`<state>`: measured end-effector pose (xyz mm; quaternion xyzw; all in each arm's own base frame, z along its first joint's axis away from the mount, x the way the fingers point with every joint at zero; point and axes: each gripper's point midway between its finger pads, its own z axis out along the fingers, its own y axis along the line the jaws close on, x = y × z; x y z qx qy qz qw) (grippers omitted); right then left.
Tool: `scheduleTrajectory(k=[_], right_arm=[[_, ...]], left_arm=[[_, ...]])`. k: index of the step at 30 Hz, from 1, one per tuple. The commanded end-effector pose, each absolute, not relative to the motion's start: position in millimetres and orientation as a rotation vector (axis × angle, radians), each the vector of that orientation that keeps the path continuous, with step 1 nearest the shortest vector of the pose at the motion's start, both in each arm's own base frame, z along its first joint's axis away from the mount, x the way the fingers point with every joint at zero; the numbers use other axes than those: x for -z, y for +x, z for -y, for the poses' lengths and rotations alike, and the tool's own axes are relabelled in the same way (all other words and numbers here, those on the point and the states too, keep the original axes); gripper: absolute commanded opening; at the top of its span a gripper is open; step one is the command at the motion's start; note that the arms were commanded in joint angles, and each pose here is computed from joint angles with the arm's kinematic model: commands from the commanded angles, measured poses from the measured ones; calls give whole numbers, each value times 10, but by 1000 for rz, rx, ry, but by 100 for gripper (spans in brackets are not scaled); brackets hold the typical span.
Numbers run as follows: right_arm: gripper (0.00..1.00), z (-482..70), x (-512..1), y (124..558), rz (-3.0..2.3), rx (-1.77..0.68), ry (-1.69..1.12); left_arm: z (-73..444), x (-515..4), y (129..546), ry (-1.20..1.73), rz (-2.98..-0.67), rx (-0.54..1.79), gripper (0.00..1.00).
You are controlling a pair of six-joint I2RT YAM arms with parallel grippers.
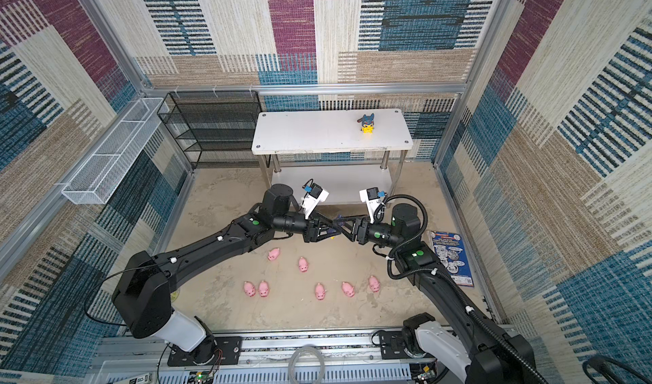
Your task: Place and organize the plastic toys onto the shelf
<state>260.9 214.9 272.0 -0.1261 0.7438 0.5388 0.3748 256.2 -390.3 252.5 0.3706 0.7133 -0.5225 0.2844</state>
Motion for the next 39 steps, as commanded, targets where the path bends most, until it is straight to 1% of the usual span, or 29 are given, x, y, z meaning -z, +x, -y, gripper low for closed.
scheduleTrajectory(k=[1, 6, 9, 14, 21, 25, 27, 28, 29, 31, 32, 37, 39], right_arm=[[49, -2196, -2895, 2570, -1842, -1425, -374], [43, -2200, -2930, 2585, -1837, -1420, -378], [41, -2192, -2952, 2598, -1832, -1407, -378], [39, -2183, -2963, 2629, -1834, -1386, -373], [39, -2152, -2967, 2712, -1854, -1319, -359], [40, -2126, -2990, 2767, -1861, -1273, -352], [40, -2105, -2992, 2813, -1872, -1239, -339], [40, -2088, -2998, 2844, -1878, -1214, -335], [40, -2078, -3010, 2863, -1881, -1197, -332], [40, -2054, -3028, 2913, -1893, -1158, -323], [40, -2036, -3041, 2941, -1897, -1137, -315], [38, -1989, -3216, 3045, -1884, -1037, -310], [38, -2002, -3301, 3082, -1875, -1003, -320]], left_arm=[[3924, -2616, 2532, 1007, -1857, 1434, 15], [3930, -2628, 2523, 1012, -1851, 1442, 21], [3929, -2637, 2527, 1014, -1847, 1442, 25], [3931, -2617, 2511, 1020, -1855, 1447, 38], [3899, -2619, 2494, 1028, -1857, 1427, 55], [3863, -2594, 2495, 1031, -1874, 1390, 69], [3835, -2590, 2493, 1034, -1876, 1368, 78], [3816, -2587, 2492, 1032, -1881, 1353, 82], [3798, -2587, 2494, 1032, -1883, 1341, 88], [3759, -2571, 2495, 1031, -1894, 1306, 92], [3739, -2562, 2496, 1030, -1902, 1288, 98], [3538, -2428, 2550, 984, -1990, 1125, 100], [3406, -2362, 2654, 915, -2048, 1005, 100]])
